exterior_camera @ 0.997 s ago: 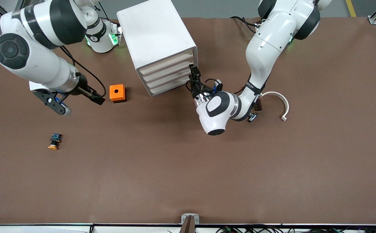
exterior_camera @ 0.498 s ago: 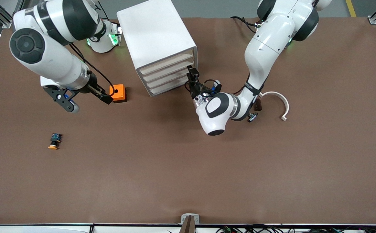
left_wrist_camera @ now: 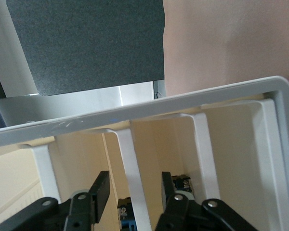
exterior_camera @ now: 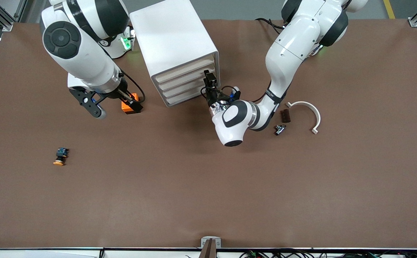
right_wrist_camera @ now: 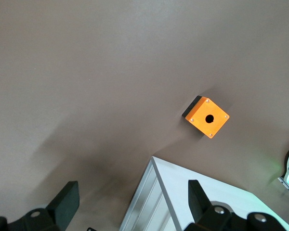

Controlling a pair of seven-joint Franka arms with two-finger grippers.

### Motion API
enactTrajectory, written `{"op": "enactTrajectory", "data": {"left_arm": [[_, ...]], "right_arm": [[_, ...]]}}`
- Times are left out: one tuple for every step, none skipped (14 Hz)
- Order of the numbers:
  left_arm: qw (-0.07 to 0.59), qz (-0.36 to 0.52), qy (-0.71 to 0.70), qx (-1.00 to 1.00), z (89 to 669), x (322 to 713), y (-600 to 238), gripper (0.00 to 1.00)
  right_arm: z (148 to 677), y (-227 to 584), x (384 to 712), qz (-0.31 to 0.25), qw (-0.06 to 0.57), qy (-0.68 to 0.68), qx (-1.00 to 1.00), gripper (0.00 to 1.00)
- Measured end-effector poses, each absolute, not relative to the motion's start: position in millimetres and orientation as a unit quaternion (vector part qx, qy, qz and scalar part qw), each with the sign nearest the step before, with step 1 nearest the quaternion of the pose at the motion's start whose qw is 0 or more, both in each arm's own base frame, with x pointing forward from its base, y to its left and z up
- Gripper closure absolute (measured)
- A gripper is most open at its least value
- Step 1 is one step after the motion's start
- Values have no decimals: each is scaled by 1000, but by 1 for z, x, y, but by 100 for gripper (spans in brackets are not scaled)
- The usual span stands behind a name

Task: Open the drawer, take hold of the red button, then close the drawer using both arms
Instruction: 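Pull the drawer open with the left gripper while the right gripper approaches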

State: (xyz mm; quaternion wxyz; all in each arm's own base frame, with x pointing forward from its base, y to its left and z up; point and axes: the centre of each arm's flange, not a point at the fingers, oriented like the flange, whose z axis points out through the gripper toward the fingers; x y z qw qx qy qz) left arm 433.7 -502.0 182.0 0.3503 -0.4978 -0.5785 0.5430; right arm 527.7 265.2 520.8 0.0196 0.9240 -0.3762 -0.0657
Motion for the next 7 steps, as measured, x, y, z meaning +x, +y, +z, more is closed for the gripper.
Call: {"op": "enactTrajectory", "data": {"left_arm": [[352,542,-576,-500,182,429,-506,49],[354,540,-574,-503,182,425,-509,49],[357,539,-572,-505,182,421,-513,49],[360,537,-570,-507,181,416,-516,49],[362,536,-568,-509,180,412,-520,52],[365,534,-566,-510,179,408,-522,52],[367,533,-565,-511,177,404,-525,58]], "right_arm": [[521,266,527,-65,20,-377,924,0],[521,266,527,-65,19,-378,923,0],[520,266,528,-65,20,-379,923,0],[520,266,527,-65,20,-380,922,0],[520,268,527,-65,20,-383,921,0],[519,271,526,-65,21,-386,920,0],[516,277,525,-64,21,-388,919,0]]}}
